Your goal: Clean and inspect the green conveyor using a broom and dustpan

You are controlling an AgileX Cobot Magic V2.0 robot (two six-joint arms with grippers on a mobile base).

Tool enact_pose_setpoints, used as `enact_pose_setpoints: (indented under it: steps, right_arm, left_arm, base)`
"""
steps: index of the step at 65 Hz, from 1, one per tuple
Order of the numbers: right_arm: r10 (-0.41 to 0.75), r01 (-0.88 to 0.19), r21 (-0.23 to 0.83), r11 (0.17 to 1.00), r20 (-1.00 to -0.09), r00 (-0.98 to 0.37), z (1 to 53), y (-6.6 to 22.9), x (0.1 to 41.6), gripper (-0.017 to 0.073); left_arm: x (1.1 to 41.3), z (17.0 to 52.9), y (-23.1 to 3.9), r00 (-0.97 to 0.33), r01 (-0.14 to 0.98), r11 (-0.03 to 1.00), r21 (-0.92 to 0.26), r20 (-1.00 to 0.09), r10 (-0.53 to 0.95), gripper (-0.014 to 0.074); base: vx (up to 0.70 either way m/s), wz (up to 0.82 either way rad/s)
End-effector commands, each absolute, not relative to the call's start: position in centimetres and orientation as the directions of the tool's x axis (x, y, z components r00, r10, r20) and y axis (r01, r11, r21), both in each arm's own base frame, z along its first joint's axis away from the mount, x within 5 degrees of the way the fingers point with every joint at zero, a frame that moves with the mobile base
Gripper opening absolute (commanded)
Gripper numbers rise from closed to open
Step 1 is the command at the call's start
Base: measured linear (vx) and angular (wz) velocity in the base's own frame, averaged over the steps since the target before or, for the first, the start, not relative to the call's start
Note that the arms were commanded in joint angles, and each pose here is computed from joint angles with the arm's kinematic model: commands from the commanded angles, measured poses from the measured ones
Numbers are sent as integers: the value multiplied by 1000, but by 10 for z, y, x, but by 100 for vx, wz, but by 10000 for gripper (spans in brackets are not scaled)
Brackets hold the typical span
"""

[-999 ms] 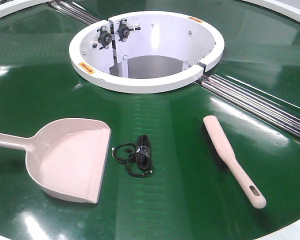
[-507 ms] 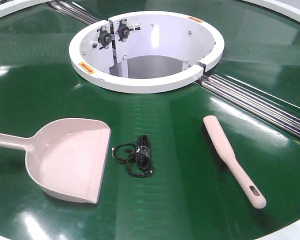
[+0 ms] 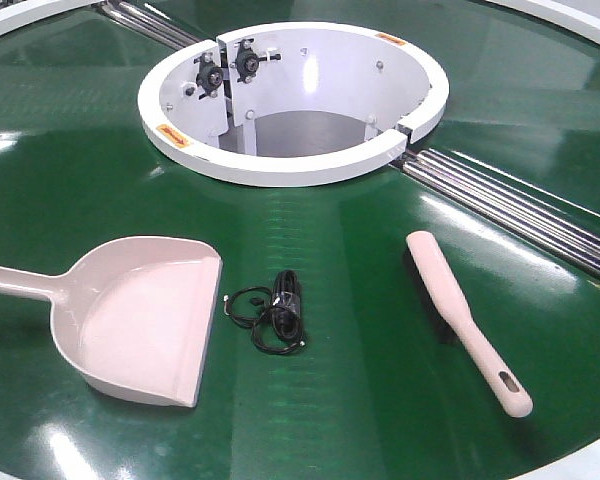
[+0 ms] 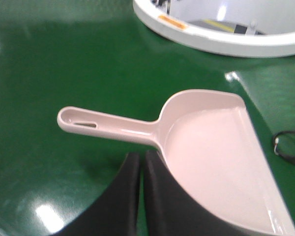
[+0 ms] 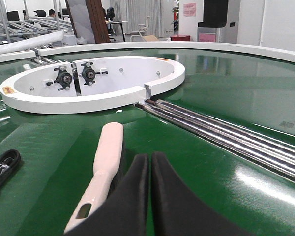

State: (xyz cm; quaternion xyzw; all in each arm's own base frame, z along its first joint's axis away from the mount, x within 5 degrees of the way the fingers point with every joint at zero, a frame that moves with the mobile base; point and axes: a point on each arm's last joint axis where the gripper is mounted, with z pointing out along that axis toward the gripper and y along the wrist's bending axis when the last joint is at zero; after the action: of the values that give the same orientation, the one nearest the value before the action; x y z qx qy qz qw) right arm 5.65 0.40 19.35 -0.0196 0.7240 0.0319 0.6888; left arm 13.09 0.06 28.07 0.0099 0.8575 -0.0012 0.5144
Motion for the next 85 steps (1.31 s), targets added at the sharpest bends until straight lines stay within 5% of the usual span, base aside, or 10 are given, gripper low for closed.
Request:
enact_pose_setpoints:
  steps: [1, 12, 31, 38, 49, 61, 74, 85]
  right_arm:
    - [13, -70, 10, 998, -999, 35, 200, 4, 56, -9]
    - [13, -70, 10, 998, -999, 35, 200, 4, 56, -9]
    - [13, -70, 10, 998, -999, 35, 200, 4, 56, -9]
    - [13, -70, 10, 998, -999, 35, 200, 4, 56, -9]
    - [13, -70, 10, 998, -999, 35, 200, 4, 56, -9]
    - [13, -70, 10, 998, -999, 35, 200, 4, 56, -9]
    - [13, -70, 10, 998, -999, 35, 200, 4, 56, -9]
    - [13, -70, 10, 998, -999, 36, 200, 4, 56, -9]
  left_arm:
    - [142, 294, 2, -400, 3, 1000, -5, -916, -3, 5]
    - [147, 290, 2, -423, 3, 1000, -2, -906, 0, 93]
    - [148, 292, 2, -406, 15, 999, 32, -913, 36, 498]
    - [148, 292, 2, -401, 11, 1000, 21, -916, 24, 581]
    - [148, 295, 1, -396, 5, 1000, -30, -918, -25, 590]
    - [158, 331, -2, -508, 91, 995, 38, -858, 79, 590]
    - [193, 369, -5, -625, 360, 909, 208, -670, 401, 584]
    - [227, 379, -6, -575, 586, 759, 284, -514, 637, 554]
  base:
    - [0, 0]
    - [0, 0]
    - [0, 0]
    - [0, 0]
    - [0, 0]
    - [0, 0]
    - [0, 0]
    - [0, 0]
